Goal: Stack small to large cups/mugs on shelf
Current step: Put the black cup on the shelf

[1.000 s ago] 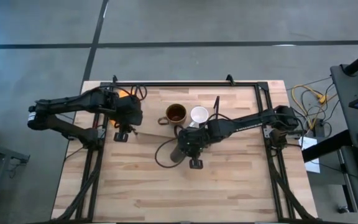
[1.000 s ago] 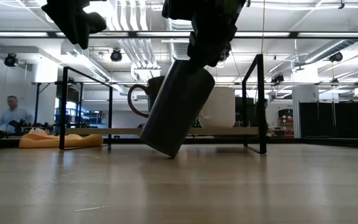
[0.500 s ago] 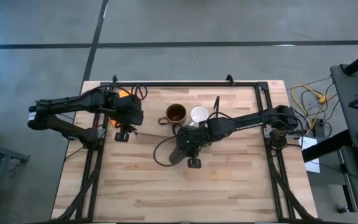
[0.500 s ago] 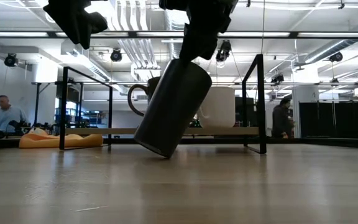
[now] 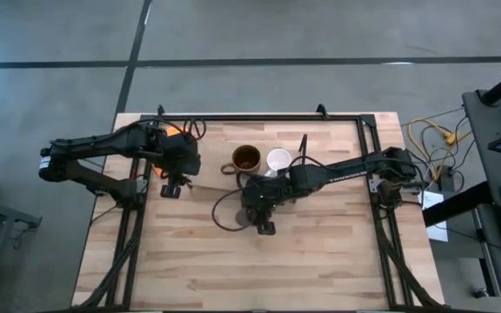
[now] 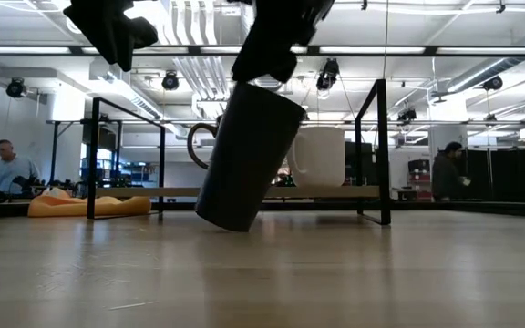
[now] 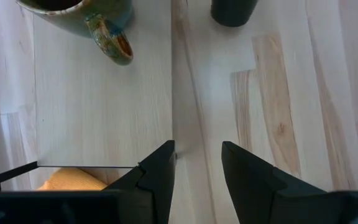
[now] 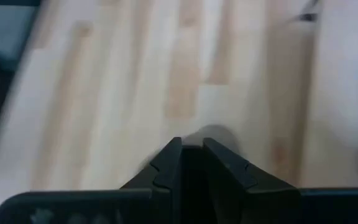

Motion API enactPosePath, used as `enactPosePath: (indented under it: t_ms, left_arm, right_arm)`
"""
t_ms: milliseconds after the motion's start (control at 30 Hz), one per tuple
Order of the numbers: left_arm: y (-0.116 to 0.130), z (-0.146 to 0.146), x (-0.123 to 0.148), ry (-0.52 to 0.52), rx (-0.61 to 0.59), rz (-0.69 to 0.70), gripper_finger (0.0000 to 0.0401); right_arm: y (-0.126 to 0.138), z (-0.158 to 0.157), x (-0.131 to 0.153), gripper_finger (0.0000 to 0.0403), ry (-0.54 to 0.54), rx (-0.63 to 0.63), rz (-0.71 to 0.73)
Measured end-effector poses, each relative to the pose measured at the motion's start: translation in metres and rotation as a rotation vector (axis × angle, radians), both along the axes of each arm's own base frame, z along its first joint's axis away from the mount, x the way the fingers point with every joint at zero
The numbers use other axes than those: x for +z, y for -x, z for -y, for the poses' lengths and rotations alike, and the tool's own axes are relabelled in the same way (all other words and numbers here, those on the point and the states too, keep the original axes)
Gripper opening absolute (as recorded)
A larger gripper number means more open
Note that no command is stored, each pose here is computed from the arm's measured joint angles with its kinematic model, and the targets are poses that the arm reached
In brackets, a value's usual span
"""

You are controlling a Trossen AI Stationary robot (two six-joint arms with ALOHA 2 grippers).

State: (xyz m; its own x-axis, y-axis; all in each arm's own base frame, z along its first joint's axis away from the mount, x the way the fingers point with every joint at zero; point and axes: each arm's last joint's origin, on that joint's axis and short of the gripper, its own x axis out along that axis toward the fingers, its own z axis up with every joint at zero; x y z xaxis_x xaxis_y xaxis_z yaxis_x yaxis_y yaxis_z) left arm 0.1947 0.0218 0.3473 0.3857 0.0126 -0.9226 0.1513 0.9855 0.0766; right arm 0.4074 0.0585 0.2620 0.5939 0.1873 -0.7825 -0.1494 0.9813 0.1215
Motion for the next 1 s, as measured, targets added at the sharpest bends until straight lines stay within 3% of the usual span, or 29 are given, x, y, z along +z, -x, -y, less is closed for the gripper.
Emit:
enactPosePath:
  t_ms: [100,233,367,700,833,1000]
  left_arm:
    - [0.0,0.0,0.0,0.0,0.0,0.0,0.0118]
    - [0.0,0.0,0.0,0.001,0.002,-0.001,0.0118]
    - [0.001,0.0,0.0,0.002,0.005,-0.004,0.0118]
    - [0.001,0.0,0.0,-0.01,-0.016,-0.012,0.0118]
    - [0.002,0.0,-0.001,-0.008,-0.015,-0.019,0.0118]
    - [0.003,0.0,-0.003,0.012,0.031,-0.034,0.0118]
  right_arm:
    - [-0.01,0.008,-0.016,0.0059,0.064,-0.044,-0.008]
    - [-0.028,0.021,-0.051,0.0059,0.052,-0.049,-0.089]
    - [-0.046,0.027,-0.063,0.0059,0.073,-0.035,-0.117]
    - [-0.061,0.016,-0.005,0.0059,0.111,0.048,-0.033]
    - [-0.057,0.008,0.002,0.0059,0.077,0.018,-0.052]
    - [-0.05,-0.006,-0.015,0.0059,0.032,-0.031,-0.134]
